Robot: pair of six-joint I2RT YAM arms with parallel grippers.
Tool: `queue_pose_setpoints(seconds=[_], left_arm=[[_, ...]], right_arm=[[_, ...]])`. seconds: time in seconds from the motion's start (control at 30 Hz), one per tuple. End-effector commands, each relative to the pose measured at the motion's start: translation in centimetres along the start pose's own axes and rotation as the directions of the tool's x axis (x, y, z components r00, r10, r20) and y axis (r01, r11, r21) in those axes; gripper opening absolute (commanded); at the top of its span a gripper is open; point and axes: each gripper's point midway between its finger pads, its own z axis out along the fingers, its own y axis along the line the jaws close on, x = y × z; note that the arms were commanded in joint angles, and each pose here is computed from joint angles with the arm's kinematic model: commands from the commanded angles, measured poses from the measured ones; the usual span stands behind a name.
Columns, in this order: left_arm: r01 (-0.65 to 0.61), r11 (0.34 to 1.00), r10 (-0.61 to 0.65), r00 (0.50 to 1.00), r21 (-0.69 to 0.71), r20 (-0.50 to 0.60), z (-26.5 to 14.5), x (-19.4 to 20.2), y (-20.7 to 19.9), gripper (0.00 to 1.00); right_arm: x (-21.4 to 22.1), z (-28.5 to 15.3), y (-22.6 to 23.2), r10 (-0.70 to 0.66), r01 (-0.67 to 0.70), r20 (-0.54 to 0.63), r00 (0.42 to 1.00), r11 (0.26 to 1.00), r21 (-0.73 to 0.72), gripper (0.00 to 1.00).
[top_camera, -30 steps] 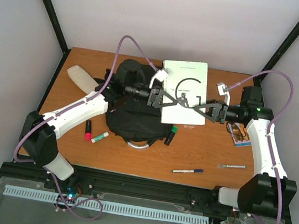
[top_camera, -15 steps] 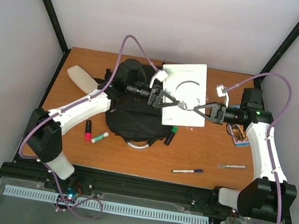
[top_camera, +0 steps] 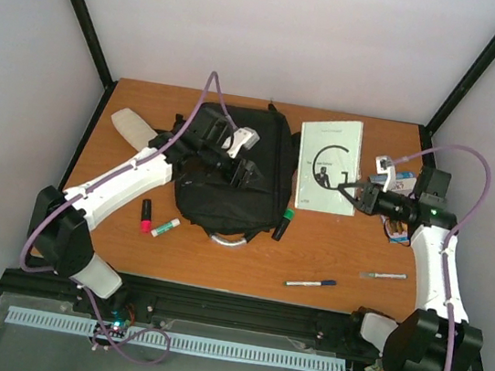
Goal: Pack the student bag
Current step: Pick up the book from the center of the board.
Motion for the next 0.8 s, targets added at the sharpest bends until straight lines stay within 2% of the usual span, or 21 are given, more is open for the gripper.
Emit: queue_pose_setpoints(seconds=[0.0,0.13,0.23,0.33,0.5,0.77], left_arm=[[-0.089,0.980,0.073,0.993,-0.179,-0.096,-2.3,3.6,2.4,0.64],[-0.178,0.966,0.141,0.970,-0.188,-0.196,-2.2,7.0,2.3,0.64],[-0.297,0.926,0.220,0.926,-0.232,-0.305,-1.3,9.3,2.1,0.64],[-0.371,0.883,0.230,0.877,-0.288,-0.422,-0.8,11.3,3.1,0.64],[-0.444,0.848,0.266,0.828,-0.288,-0.495,-0.2,13.1,3.2,0.65],[-0.626,0.703,0.260,0.667,-0.337,-0.698,1.7,16.4,5.7,0.64]], right_arm=[[-1.4,-0.8,-0.4,-0.155,0.152,0.071,0.985,0.987,0.055,0.03],[-0.3,-0.8,-2.5,-0.121,0.117,0.071,0.990,0.991,0.064,0.03],[-0.3,-1.3,-3.6,-0.085,0.080,0.082,0.993,0.995,0.056,0.03],[0.3,-1.4,-4.3,-0.057,0.053,0.082,0.995,0.997,0.049,0.03],[0.8,-1.8,-3.8,-0.086,0.081,0.090,0.992,0.995,0.057,0.03],[0.7,-2.1,-3.7,-0.094,0.089,0.099,0.991,0.994,0.057,0.03]])
